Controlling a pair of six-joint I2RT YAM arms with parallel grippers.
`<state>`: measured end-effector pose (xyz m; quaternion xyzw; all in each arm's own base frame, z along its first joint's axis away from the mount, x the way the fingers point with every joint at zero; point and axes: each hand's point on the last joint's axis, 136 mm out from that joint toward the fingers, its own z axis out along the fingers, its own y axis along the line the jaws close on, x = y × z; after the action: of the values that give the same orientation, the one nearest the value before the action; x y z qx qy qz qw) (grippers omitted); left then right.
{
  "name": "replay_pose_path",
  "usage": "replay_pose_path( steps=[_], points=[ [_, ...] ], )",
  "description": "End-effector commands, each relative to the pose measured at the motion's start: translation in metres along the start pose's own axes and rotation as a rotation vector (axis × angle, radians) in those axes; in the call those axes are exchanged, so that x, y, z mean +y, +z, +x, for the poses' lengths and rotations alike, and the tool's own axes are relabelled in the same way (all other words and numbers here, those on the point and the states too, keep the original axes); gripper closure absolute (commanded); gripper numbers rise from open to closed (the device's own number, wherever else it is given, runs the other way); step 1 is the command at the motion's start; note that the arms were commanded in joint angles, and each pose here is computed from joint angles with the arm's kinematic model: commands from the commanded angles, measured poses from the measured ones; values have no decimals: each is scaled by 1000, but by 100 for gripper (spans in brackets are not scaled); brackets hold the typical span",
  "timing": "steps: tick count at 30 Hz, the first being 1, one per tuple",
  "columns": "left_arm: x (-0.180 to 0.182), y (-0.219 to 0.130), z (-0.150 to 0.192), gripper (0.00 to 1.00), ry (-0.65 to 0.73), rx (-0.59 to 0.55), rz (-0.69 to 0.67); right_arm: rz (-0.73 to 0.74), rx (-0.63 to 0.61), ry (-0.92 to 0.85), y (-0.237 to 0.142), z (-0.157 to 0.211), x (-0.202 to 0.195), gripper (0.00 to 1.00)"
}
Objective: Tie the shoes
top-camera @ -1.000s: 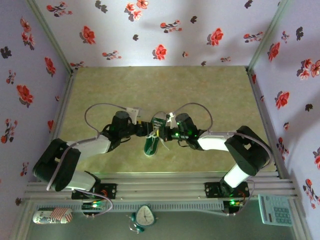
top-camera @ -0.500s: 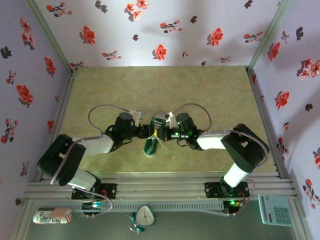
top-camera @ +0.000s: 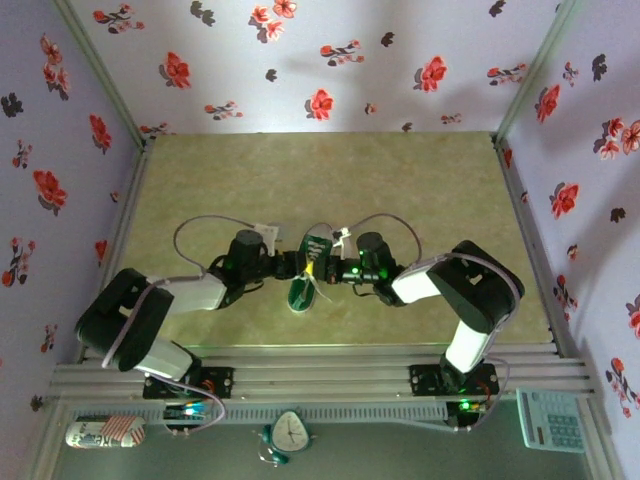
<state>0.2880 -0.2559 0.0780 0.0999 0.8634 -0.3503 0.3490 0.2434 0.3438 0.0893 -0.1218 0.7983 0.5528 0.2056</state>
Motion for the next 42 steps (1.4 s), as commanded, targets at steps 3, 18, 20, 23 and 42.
replay_pose_path(
  steps=[3,18,20,23,42],
  points=[
    [2,-12,-11,29,-14,-82,-35,-65,-27,-46,-5,-7,17,94],
    [3,-5,-2,27,-38,-60,-23,-66,-51,-64,-14,-10,21,92],
    [5,-2,1,27,-41,-47,-29,-66,-53,-65,-15,-10,22,92],
    [7,2,8,28,-47,-27,-33,-69,-58,-67,-15,-11,23,92],
    [2,16,18,28,-54,-9,-10,21,-74,-41,-19,-10,4,70]
  ],
)
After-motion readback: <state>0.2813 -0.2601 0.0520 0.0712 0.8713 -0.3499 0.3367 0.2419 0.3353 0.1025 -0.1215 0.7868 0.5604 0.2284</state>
